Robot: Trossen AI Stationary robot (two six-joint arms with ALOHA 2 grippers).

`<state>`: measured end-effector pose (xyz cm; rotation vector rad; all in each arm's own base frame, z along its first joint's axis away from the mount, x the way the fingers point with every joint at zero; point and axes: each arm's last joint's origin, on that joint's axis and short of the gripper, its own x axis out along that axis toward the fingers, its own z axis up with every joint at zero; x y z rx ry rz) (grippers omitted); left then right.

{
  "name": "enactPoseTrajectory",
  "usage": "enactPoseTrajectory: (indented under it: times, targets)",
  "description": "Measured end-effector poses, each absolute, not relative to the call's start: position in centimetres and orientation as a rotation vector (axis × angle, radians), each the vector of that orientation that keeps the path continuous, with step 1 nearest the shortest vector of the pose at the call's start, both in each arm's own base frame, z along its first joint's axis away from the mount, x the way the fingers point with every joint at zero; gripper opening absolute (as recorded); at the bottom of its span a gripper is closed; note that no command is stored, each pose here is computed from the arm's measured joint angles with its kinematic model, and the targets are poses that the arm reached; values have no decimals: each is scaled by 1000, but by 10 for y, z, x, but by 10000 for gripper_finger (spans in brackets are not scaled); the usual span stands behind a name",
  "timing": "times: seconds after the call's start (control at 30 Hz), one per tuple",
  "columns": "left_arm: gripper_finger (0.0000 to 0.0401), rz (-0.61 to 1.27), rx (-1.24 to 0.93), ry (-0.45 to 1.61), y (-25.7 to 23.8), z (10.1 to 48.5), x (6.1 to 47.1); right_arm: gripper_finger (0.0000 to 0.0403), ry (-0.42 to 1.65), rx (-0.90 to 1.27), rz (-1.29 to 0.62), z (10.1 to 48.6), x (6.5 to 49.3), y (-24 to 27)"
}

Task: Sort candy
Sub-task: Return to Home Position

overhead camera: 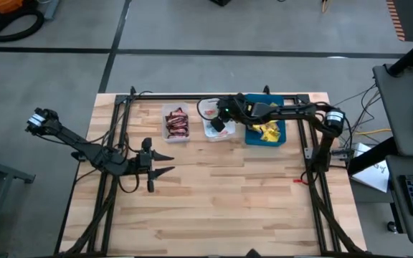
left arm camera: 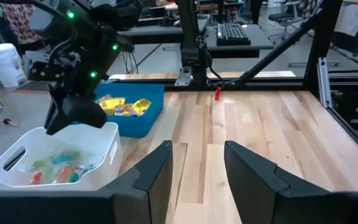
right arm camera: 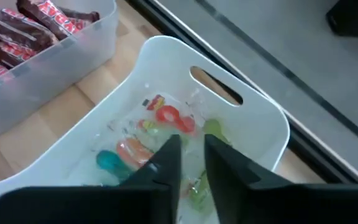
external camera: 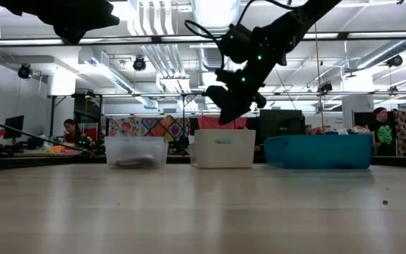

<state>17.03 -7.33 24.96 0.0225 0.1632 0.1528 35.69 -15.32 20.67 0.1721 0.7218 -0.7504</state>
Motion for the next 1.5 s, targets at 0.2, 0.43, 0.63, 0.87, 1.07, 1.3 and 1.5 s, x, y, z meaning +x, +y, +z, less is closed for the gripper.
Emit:
enactPoseTrajectory:
  times: [0.2, 0.43, 0.63, 0.87, 1.07, 1.3, 1.5]
  targets:
    - [129, 153, 42, 177, -73, 248, 170, 141, 720, 170, -733, 212, 355, -152]
    - [122, 93, 97, 243, -70, 232, 159, 177, 567, 54, -447, 234, 338, -97]
    - [102, 87, 94, 192, -57, 214, 136, 162, 422, 22, -196, 234, 284, -65]
    - [51, 116, 79, 72, -35, 217, 113, 134, 285, 10, -187, 236, 227, -51]
    - [5, 71, 106, -20, -25, 226, 98, 113, 209, -9, -161, 235, 191, -42]
    - [1, 83, 72, -116, -17, 228, 79, 92, 135, -23, -134, 227, 162, -35]
    - [0, 99, 26, -226, -18, 215, 84, 78, 96, -20, -93, 216, 149, -30]
